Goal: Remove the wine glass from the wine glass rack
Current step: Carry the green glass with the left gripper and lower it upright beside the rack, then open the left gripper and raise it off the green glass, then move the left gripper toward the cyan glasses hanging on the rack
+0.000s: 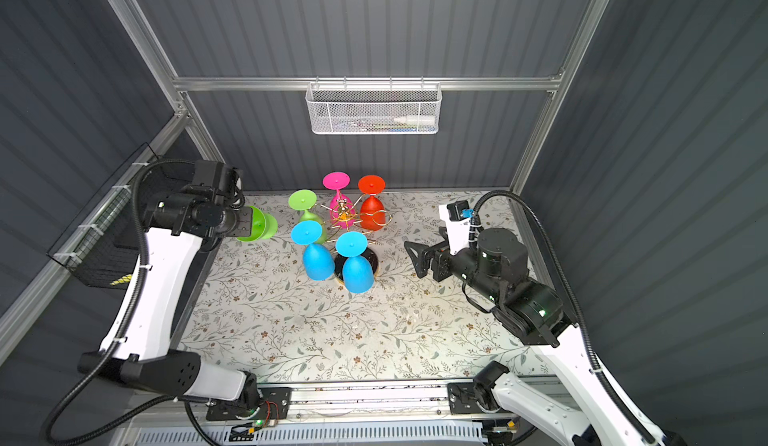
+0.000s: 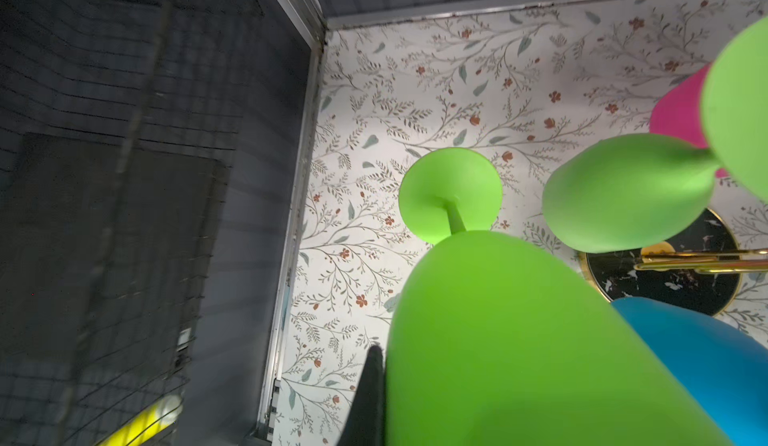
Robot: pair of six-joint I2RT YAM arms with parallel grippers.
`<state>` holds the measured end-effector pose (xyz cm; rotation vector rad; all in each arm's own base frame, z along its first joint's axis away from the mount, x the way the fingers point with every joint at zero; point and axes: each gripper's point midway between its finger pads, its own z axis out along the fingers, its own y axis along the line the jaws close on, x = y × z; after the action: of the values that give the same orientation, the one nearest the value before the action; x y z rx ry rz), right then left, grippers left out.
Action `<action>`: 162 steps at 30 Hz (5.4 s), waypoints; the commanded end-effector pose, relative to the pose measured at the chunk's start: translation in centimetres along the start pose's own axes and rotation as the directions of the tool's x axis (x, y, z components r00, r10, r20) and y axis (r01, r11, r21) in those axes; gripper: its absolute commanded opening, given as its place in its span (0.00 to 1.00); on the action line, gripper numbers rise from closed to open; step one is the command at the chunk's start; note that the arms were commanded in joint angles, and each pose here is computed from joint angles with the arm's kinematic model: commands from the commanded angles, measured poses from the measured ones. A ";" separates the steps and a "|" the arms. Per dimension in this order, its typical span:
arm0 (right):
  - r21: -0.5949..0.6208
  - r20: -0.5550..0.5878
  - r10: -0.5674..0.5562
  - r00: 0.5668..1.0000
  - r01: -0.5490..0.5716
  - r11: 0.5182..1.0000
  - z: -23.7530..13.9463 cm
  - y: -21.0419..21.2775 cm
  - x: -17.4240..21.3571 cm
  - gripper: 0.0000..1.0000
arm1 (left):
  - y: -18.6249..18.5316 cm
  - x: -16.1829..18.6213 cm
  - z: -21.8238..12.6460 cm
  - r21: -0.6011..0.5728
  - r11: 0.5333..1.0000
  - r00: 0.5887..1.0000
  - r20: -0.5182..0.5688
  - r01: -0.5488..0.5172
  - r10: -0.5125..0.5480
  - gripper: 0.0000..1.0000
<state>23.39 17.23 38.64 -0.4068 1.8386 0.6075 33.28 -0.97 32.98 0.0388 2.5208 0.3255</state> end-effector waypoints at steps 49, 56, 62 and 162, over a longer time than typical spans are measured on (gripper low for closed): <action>-0.012 -0.186 0.075 0.980 -0.078 0.997 2.1 -0.7 5.4 0.99 | -1.7 -2.0 21.3 0.096 0.995 0.921 -0.390 0.034 0.006 0.04; 0.009 -0.191 0.081 0.978 -0.081 0.997 1.5 -1.0 5.7 0.99 | -1.8 -1.5 21.9 0.106 0.993 0.922 -0.387 0.044 0.000 0.10; 0.018 -0.192 0.089 0.977 -0.087 0.996 1.2 -1.1 5.7 0.99 | -1.7 -1.5 21.7 0.114 0.992 0.923 -0.384 0.056 -0.008 0.23; 0.174 -0.077 0.214 0.974 -0.199 0.965 1.3 -3.4 2.4 0.93 | -17.1 -2.2 -19.1 0.920 0.331 0.908 0.309 -0.210 -0.283 0.68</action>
<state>25.72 16.30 34.20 -0.1482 2.0513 0.6198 25.40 -21.01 46.70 0.4246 1.8273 -1.2165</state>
